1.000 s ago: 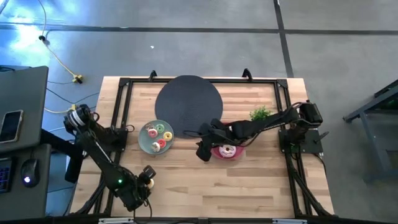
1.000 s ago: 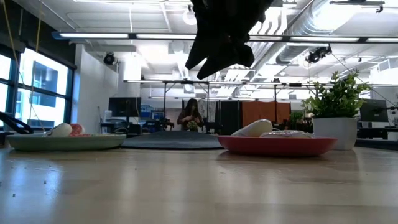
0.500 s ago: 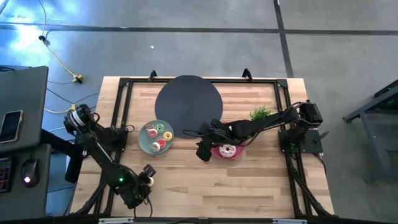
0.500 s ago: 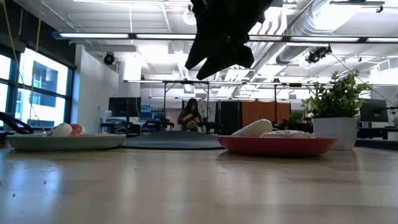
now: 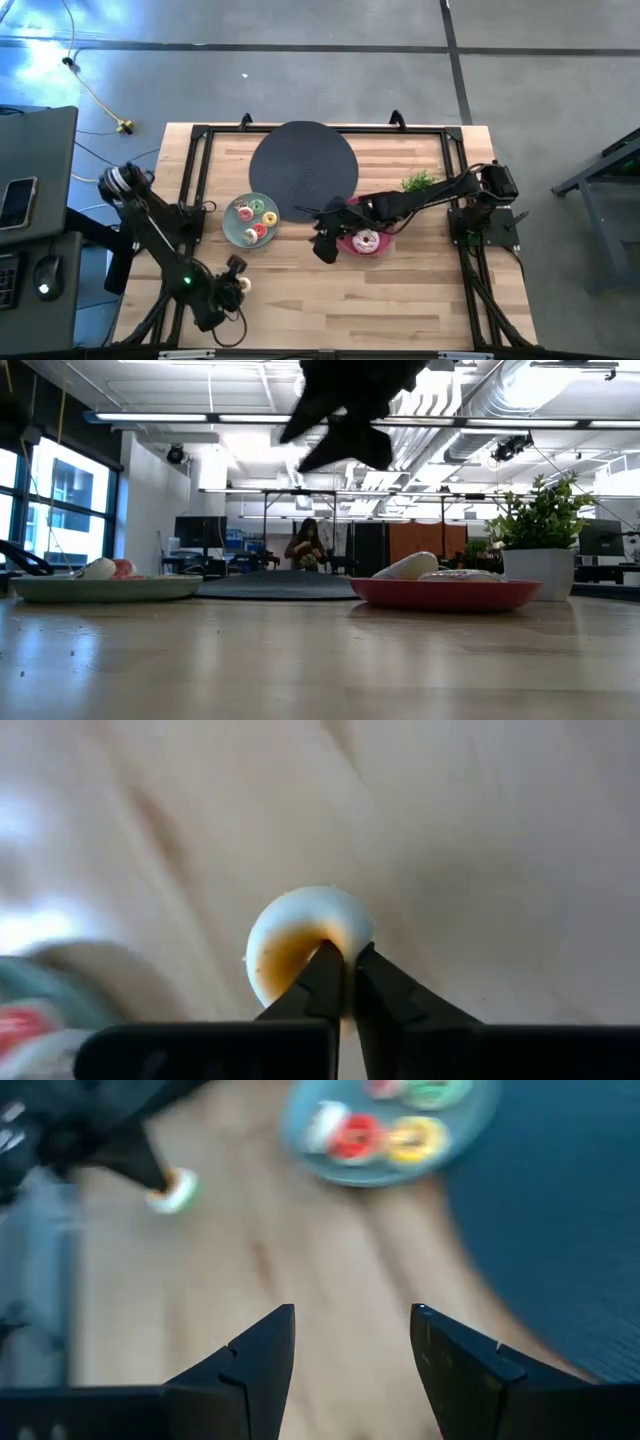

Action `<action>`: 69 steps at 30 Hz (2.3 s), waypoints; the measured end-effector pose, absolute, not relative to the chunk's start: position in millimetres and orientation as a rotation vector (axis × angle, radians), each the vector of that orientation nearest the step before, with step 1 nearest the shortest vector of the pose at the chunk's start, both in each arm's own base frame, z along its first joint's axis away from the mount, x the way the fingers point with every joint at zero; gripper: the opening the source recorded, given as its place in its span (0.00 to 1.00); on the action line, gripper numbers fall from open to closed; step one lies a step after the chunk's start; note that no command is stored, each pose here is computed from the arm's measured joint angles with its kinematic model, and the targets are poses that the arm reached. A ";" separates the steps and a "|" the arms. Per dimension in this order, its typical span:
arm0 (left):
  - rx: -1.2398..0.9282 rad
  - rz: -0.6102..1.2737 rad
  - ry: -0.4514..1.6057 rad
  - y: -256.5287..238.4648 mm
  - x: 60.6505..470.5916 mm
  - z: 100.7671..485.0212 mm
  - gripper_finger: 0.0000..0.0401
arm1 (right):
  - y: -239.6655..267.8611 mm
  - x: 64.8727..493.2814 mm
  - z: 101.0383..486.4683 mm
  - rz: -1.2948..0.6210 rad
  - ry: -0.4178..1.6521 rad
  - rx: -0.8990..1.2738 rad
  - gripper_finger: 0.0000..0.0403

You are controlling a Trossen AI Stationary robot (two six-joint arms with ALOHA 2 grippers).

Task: Pick & Place donuts
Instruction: Put the small green doughnut on the blue plate

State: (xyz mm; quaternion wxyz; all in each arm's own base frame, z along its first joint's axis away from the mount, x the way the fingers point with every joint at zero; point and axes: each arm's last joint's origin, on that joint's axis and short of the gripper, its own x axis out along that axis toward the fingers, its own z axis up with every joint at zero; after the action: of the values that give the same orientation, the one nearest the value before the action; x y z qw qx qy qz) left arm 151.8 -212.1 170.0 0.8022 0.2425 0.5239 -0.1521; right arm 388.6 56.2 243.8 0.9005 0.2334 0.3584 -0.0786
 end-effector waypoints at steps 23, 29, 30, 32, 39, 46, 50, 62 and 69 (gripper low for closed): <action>0.047 -0.278 -0.200 -141.6 115.5 245.1 0.00 | 79.7 411.3 296.5 0.252 0.122 0.140 0.50; 0.066 -0.312 -0.266 -129.5 131.3 249.6 0.00 | 79.8 421.7 293.1 0.321 0.130 0.150 0.58; 0.069 -0.315 -0.267 -125.9 136.4 248.9 0.00 | 80.6 425.3 292.5 0.327 0.129 0.143 0.59; 0.085 -0.325 -0.267 -118.7 145.5 247.3 0.00 | 81.6 430.4 295.9 0.339 0.123 0.129 0.61; 0.075 -0.425 -0.290 -104.2 158.5 247.4 0.00 | 84.0 433.7 303.6 0.390 0.162 0.075 0.62; 0.091 -0.476 -0.260 -90.3 172.3 241.4 0.00 | 82.3 438.2 303.1 0.384 0.146 0.042 0.62; 0.082 -0.486 -0.260 -83.6 178.2 240.6 0.00 | 78.8 439.3 302.5 0.395 0.146 0.046 0.62; 0.093 -0.471 -0.255 -73.0 183.3 239.6 0.00 | 78.7 439.4 300.9 0.410 0.157 0.053 0.61; 0.098 -0.441 -0.253 -67.5 185.3 239.6 0.00 | 74.0 440.2 300.8 0.399 0.158 0.058 0.56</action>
State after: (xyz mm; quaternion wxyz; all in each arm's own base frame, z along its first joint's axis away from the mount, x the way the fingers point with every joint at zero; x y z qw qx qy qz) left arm 185.3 -67.5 239.6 0.9667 0.0485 -0.1250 -0.2179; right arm 440.2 74.0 300.8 0.9767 0.0287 0.0784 0.1979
